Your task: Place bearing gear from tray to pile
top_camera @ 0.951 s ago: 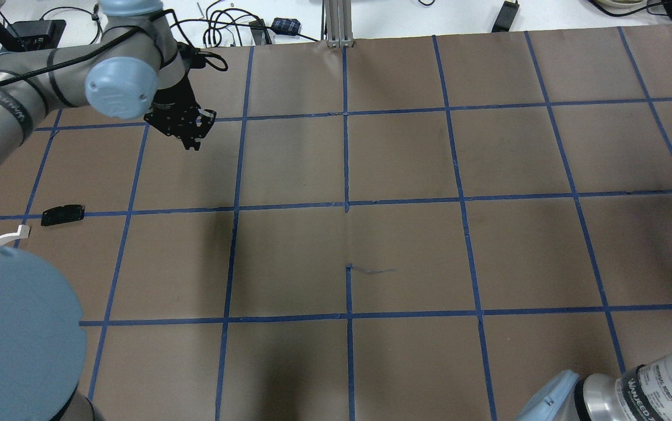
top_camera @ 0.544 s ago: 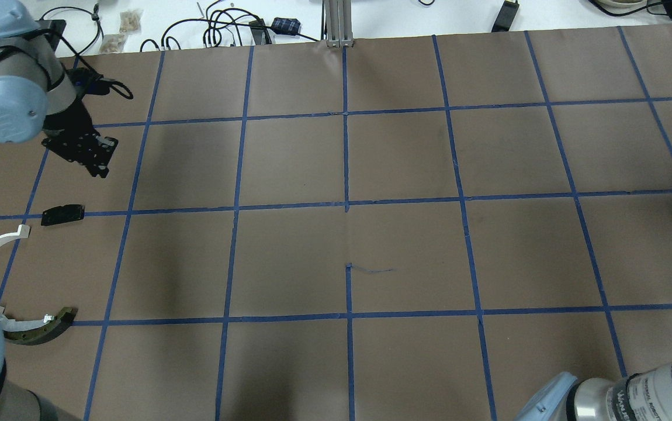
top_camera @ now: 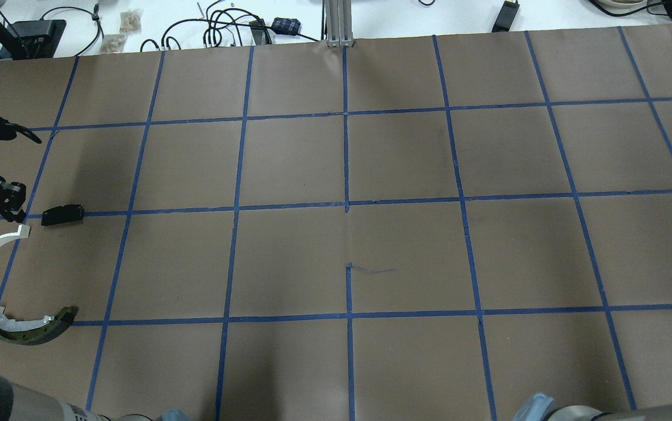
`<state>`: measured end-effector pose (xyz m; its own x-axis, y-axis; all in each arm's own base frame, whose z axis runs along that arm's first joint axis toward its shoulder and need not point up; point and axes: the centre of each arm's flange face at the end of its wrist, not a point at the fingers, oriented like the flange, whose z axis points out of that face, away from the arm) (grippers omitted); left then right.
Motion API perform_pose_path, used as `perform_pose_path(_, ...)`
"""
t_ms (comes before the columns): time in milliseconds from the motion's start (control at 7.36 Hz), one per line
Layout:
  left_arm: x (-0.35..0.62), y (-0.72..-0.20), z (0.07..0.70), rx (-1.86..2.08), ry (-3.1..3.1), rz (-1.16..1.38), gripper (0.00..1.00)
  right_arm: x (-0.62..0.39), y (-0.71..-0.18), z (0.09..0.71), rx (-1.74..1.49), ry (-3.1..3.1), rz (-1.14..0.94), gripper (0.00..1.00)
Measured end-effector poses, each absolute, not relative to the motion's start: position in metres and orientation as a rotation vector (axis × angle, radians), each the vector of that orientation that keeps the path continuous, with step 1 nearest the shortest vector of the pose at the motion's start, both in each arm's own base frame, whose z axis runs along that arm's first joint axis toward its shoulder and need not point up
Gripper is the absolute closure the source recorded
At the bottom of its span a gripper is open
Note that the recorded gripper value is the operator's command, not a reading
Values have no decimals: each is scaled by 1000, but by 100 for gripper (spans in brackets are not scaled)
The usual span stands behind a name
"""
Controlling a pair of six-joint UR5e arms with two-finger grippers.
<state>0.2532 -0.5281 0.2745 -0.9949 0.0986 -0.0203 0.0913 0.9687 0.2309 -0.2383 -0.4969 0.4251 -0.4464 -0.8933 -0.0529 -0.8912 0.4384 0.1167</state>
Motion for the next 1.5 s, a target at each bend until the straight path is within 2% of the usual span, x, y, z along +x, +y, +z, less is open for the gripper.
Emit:
perform_pose_path(272, 267, -514, 257, 118, 3106, 407, 100, -124, -509, 454, 1492, -2719, -231, 95)
perform_pose_path(408, 275, -508, 251, 97, 3110, 428, 91, -71, -512, 460, 1406, -2755, -231, 95)
perform_pose_path(680, 287, -503, 236, 68, 3122, 465, 16, 35, -517, 458, 1200, -2857, -190, 92)
perform_pose_path(816, 289, -503, 232, 64, 3124, 475, 0, 86, -522, 449, 1069, -2944, -141, 92)
perform_pose_path(1223, 285, -503, 232, 60, 3126, 491, 0, 225, -537, 394, 778, -3069, -39, 92)
perform_pose_path(1495, 270, -509, 240, 99, 3124, 493, 0, 321, -540, 331, 598, -3114, 41, 91)
